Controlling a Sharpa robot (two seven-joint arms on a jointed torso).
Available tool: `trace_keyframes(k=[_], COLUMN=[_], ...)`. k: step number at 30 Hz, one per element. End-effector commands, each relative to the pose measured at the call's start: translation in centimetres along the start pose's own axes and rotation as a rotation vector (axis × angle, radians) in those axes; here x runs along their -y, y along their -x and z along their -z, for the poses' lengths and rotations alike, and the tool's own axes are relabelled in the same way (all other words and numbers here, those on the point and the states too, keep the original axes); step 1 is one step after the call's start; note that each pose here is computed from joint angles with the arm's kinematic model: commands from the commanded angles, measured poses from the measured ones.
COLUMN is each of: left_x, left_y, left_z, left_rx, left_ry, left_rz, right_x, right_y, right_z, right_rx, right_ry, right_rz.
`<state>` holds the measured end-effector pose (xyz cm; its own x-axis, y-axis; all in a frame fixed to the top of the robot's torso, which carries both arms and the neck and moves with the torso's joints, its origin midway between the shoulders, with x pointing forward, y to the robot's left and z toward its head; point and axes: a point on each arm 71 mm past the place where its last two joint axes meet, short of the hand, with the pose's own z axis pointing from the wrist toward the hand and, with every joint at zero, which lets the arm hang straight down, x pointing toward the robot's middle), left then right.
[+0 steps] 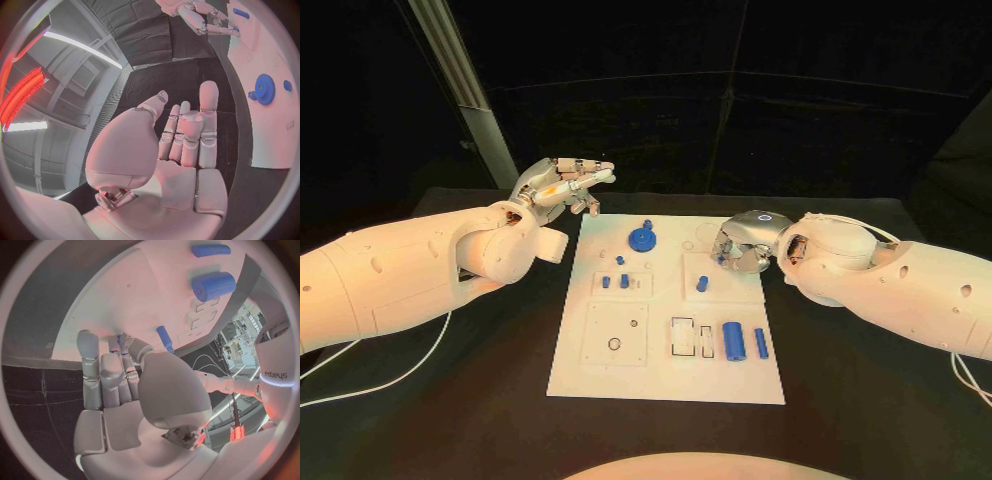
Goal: Assemble the parts on the task board
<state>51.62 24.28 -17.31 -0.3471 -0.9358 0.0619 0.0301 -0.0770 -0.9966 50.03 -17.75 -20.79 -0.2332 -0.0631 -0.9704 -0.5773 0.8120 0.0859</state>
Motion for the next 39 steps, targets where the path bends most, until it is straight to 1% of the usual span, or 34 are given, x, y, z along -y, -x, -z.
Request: trace_keyframes(k=[1,6,13,17,27,34,37,39], left_x=[0.14,0.14,0.13,0.13,0.12,0.13,0.14,0.14], left_y=[0.03,0.11,0.26,0.37,0.62,0.75,0.78,0.77], left_z=[-0.03,-0.03,0.0,0.0,0.0,0.02,0.03,0.01], left_rx=[0.001,0.003,0.007,0.01,0.017,0.021,0.022,0.021], left_ry=[-0.008,-0.007,-0.005,-0.005,-0.004,-0.004,-0.004,-0.004], left_rz=[0.003,0.002,0.001,-0.001,-0.004,-0.006,-0.006,-0.006], right_x=[-0.2,-0.2,-0.2,-0.2,-0.4,-1.3,-2.3,-3.6], right_y=[-0.8,-0.6,0.1,0.4,1.0,2.0,2.5,2.9], right_z=[-0.1,0.0,0.5,0.9,2.3,3.4,3.6,3.6], right_rx=[-0.047,-0.018,0.069,0.108,0.16,0.208,0.234,0.256], right_ry=[0.002,-0.005,-0.001,0.005,0.02,0.052,0.083,0.123], right_rz=[0.006,0.008,0.002,-0.01,-0.051,-0.09,-0.113,-0.135])
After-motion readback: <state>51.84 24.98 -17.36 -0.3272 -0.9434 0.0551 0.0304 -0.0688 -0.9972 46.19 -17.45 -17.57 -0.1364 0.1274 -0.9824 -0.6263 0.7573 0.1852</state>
